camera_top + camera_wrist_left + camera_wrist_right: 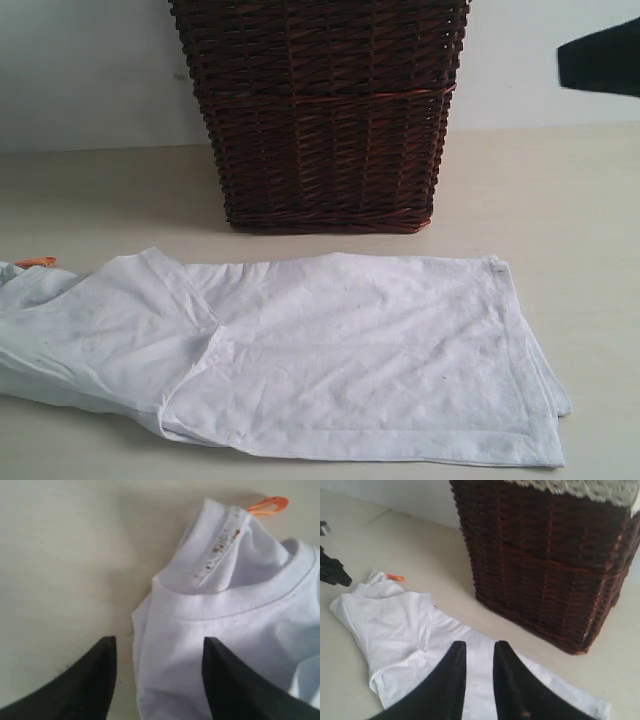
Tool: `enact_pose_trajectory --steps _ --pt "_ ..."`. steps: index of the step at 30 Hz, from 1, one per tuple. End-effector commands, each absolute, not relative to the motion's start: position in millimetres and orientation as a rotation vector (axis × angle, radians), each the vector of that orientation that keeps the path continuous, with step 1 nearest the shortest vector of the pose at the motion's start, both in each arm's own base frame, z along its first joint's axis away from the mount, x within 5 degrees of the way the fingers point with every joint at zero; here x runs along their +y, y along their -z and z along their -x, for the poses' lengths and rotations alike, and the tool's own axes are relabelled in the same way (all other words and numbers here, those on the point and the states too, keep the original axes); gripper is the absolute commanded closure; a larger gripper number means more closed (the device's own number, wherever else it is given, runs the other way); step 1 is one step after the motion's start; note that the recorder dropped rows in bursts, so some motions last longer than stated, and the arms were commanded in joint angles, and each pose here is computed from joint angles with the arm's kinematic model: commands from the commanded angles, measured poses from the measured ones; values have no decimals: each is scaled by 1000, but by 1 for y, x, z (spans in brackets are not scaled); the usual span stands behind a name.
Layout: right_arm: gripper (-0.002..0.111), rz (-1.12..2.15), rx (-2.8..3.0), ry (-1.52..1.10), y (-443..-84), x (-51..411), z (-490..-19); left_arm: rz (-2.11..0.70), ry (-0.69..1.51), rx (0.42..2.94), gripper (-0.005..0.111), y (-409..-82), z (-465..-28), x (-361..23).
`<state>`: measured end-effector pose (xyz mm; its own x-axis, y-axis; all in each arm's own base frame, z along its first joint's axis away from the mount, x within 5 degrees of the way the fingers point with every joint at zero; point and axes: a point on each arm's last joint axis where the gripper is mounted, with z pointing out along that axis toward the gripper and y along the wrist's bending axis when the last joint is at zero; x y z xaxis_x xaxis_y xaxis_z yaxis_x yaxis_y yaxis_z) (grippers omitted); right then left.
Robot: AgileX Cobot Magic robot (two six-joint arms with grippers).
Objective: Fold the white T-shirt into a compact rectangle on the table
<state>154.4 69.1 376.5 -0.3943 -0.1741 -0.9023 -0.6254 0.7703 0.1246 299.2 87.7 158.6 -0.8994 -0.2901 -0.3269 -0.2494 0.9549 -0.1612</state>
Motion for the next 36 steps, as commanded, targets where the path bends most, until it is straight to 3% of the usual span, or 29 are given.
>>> enact_pose_trajectory --steps 1,5,12,23,25,27,30,33,36 --pt "78 623 1805 -534 -396 63 -107 340 226 2792 55 -149 -314 91" --pt "70 633 1718 -494 -397 58 -74 351 265 2818 55 -141 -325 99" --pt "70 571 1621 -428 -397 47 -31 252 523 2872 55 -122 -339 96" --pt "70 596 1609 -427 -378 45 -11 258 750 3013 56 -86 -331 87" --pt "70 601 1609 -428 -378 45 -10 257 761 3024 61 -82 -330 85" --pt "70 604 1605 -427 -378 45 -8 256 771 3037 74 -77 -330 83" --pt "70 596 1604 -436 -378 45 -6 252 759 3042 106 -75 -330 84" --pt "70 600 1613 -442 -377 46 -5 315 719 3063 107 -75 -330 87" --pt "70 600 1613 -442 -377 46 -5 371 530 3136 107 -85 -331 99"
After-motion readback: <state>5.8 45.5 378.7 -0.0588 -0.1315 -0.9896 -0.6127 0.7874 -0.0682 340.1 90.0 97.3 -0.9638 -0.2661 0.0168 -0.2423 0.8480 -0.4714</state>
